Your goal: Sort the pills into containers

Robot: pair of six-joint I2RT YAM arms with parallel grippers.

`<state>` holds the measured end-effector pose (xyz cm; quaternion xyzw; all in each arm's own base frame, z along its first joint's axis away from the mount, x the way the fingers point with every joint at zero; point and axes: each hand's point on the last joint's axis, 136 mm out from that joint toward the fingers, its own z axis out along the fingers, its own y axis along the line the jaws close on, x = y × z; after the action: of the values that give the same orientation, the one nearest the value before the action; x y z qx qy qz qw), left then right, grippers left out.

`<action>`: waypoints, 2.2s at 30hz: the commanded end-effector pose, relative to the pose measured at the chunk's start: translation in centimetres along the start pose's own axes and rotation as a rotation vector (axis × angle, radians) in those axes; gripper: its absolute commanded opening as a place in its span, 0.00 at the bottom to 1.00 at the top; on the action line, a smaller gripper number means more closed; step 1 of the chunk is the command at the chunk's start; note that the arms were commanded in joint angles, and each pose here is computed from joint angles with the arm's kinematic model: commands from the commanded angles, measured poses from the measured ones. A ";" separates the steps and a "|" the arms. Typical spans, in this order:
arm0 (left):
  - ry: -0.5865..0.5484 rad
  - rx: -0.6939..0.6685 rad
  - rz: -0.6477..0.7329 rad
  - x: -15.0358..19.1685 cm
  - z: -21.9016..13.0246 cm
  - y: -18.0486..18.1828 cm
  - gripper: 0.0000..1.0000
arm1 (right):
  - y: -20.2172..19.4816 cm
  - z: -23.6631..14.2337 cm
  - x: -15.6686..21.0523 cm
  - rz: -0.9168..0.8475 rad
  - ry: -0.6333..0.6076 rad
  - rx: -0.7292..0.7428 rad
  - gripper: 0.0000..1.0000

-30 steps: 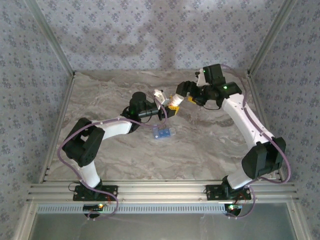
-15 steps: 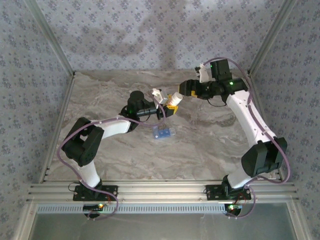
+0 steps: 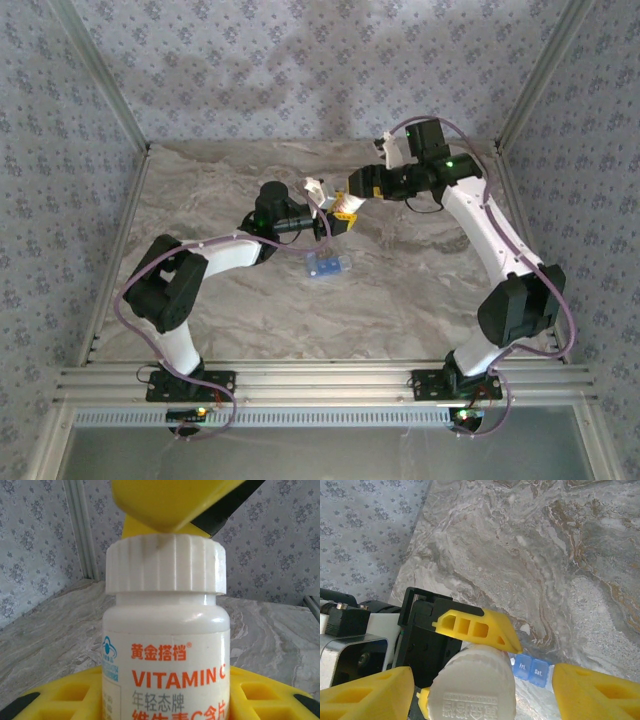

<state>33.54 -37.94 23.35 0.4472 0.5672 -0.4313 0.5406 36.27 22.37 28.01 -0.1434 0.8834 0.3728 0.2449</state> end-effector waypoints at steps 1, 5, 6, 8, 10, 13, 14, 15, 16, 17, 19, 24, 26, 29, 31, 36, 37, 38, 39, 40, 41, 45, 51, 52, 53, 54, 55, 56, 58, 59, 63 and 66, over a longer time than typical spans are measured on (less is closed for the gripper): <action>-0.041 0.025 0.027 -2.2 0.0 -0.3 0.00 | 0.5 0.1 0.1 -0.017 0.018 -0.021 0.71; -0.044 0.026 0.028 -2.3 0.0 -0.2 0.00 | 0.5 0.4 0.4 -0.014 0.028 -0.026 0.61; -0.043 0.027 0.028 -2.3 0.0 -0.3 0.00 | 0.5 0.4 0.4 -0.013 0.030 -0.027 0.58; -0.041 0.025 0.028 -2.3 0.0 -0.2 0.00 | 0.6 0.5 0.6 -0.013 0.037 -0.029 0.56; -0.043 0.025 0.030 -2.4 0.0 -0.2 0.00 | 0.6 0.8 0.8 -0.013 0.047 -0.030 0.56; -0.044 0.027 0.030 -2.5 0.0 -0.2 0.00 | 0.7 0.9 0.9 -0.013 0.051 -0.031 0.53; -0.043 0.027 0.032 -2.5 0.0 -0.3 0.00 | 0.6 1.0 0.9 -0.012 0.050 -0.029 0.53; -0.042 0.027 0.029 -2.5 0.0 -0.3 0.00 | 0.6 1.1 1.0 -0.011 0.052 -0.028 0.52; -0.041 0.025 0.028 -2.5 0.0 -0.2 0.00 | 0.7 1.1 1.0 -0.008 0.051 -0.028 0.51; -0.038 0.023 0.025 -2.4 0.1 -0.2 0.00 | 0.7 1.2 1.0 0.000 0.051 -0.025 0.50; -0.036 0.023 0.025 -2.4 0.1 -0.1 0.00 | 0.7 1.5 0.9 0.028 0.041 -0.021 0.46; -0.043 0.013 0.031 -2.4 0.1 -0.1 0.00 | -0.3 2.4 0.7 0.161 -0.008 0.029 0.41; -0.047 -0.001 0.034 -2.5 0.1 0.1 0.00 | -0.6 2.8 0.7 0.233 -0.040 0.050 0.41; -0.052 -0.020 0.043 -2.5 0.2 0.2 0.00 | -1.1 3.4 0.9 0.334 -0.085 0.098 0.40; -0.055 -0.029 0.045 -2.5 0.3 0.2 0.00 | -1.3 3.6 1.0 0.394 -0.116 0.115 0.40; -0.052 -0.041 0.046 -2.3 0.5 0.3 0.00 | -0.9 3.8 1.0 0.436 -0.156 0.117 0.40; -0.050 -0.044 0.044 -2.1 0.5 0.4 0.00 | -0.9 3.7 1.0 0.438 -0.156 0.116 0.41; -0.049 -0.048 0.045 -2.0 0.5 0.5 0.00 | -0.7 3.6 1.0 0.442 -0.150 0.112 0.41; -0.048 -0.051 0.043 -2.0 0.5 0.5 0.00 | -0.5 3.3 1.0 0.436 -0.144 0.105 0.42; -0.045 -0.050 0.044 -1.9 0.5 0.5 0.00 | -0.4 3.1 1.0 0.431 -0.133 0.102 0.46; -0.045 -0.049 0.050 -1.8 0.5 0.5 0.00 | -0.6 2.7 0.8 0.429 -0.137 0.108 0.53; -0.038 -0.054 0.046 -1.5 0.4 0.8 0.00 | -0.8 0.3 -0.4 0.408 -0.180 0.077 0.75; -0.036 -0.048 0.041 -1.4 -0.1 1.1 0.00 | 0.7 -2.6 -1.1 0.211 -0.199 -0.024 0.84; -0.035 -0.045 0.039 -1.4 -0.2 1.1 0.00 | 0.6 -2.9 -1.2 0.186 -0.200 -0.028 0.84; -0.034 -0.041 0.039 -1.4 -0.2 1.1 0.00 | 0.6 -3.2 -1.3 0.167 -0.199 -0.033 0.84; -0.034 -0.034 0.040 -1.5 -0.3 1.0 0.00 | 0.5 -3.4 -1.3 0.146 -0.190 -0.039 0.85; -0.032 -0.022 0.041 -1.5 -0.3 0.8 0.00 | 0.4 -3.4 -1.4 0.124 -0.173 -0.046 0.84; -0.026 -0.011 0.043 -1.4 -0.3 0.7 0.00 | 0.5 -3.5 -1.3 0.100 -0.154 -0.047 0.84; -0.004 0.021 0.040 -1.2 -0.3 0.3 0.00 | 0.4 -2.9 -0.5 0.053 -0.075 -0.055 0.84; 0.004 0.037 0.038 -1.2 -0.3 0.1 0.00 | 0.3 -2.6 -0.2 0.034 -0.040 -0.059 0.84; 0.027 0.079 0.035 -1.1 -0.2 -0.5 0.00 | -0.6 -1.7 0.2 -0.006 0.010 -0.008 0.82; 0.035 0.087 0.033 -1.1 -0.1 -0.5 0.00 | -0.5 -1.5 0.2 -0.016 0.016 -0.011 0.80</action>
<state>33.56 -37.89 22.71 0.4664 0.5766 -0.4321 0.5131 36.86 20.71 28.37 -0.1199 0.8824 0.3795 0.2508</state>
